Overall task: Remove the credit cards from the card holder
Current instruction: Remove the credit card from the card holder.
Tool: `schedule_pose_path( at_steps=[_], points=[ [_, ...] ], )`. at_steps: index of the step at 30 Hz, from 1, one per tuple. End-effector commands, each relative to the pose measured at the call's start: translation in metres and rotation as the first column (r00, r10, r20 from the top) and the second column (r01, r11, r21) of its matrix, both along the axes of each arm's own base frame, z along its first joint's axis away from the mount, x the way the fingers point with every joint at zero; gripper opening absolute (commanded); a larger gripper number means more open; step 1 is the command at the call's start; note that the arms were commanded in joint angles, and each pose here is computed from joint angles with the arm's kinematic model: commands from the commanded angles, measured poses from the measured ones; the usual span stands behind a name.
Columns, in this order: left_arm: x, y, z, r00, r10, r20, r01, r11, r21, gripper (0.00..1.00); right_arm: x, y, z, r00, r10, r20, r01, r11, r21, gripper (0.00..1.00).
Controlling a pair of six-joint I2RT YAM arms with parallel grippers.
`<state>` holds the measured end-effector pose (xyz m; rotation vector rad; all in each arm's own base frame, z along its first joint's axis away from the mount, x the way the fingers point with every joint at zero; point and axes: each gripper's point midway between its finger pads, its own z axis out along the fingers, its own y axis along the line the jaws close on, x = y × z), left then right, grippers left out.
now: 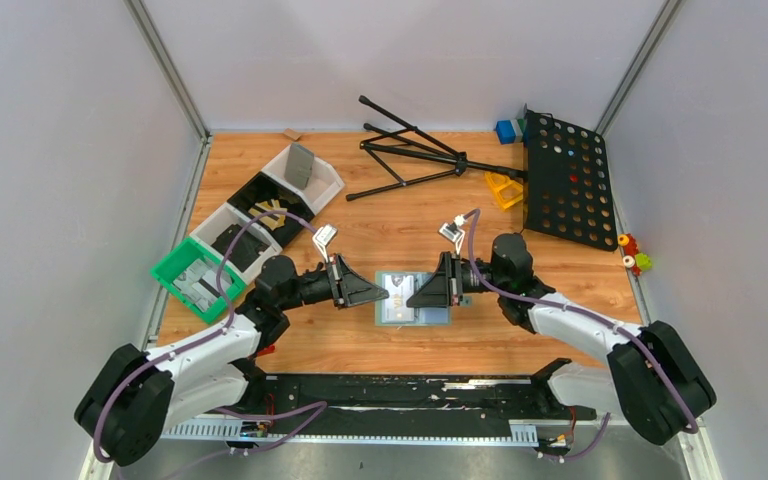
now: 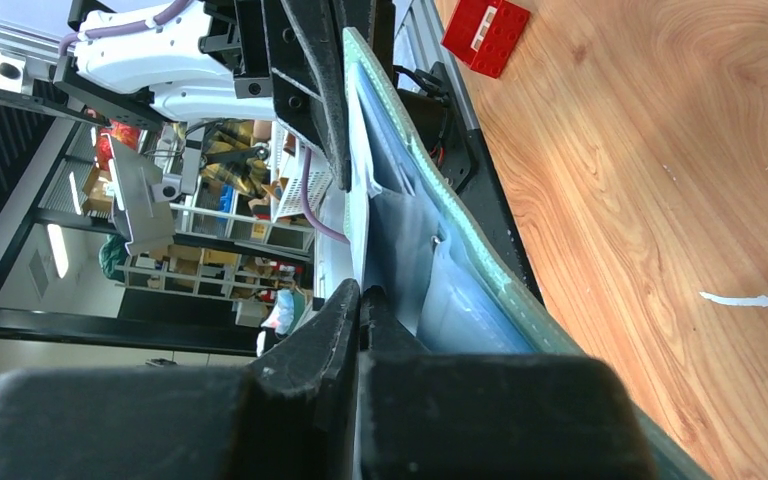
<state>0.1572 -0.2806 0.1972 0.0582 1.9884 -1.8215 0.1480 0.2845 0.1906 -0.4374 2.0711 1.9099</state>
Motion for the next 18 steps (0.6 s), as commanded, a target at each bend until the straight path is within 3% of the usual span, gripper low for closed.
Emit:
schedule_pose_path(
  at_steps=[1, 18],
  points=[
    [-0.001, -0.002, 0.016, 0.999, -0.012, 0.046, 0.015, 0.998, -0.055, 0.00, -0.002, -0.004, 0.008, 0.999, 0.006, 0.051, -0.008, 1.000, 0.026, 0.00],
    [-0.001, 0.000, 0.015, 0.999, 0.003, 0.042, 0.000, 0.998, -0.067, 0.00, 0.002, -0.022, 0.000, 0.999, -0.035, 0.028, 0.034, 0.999, 0.018, 0.00]
  ],
)
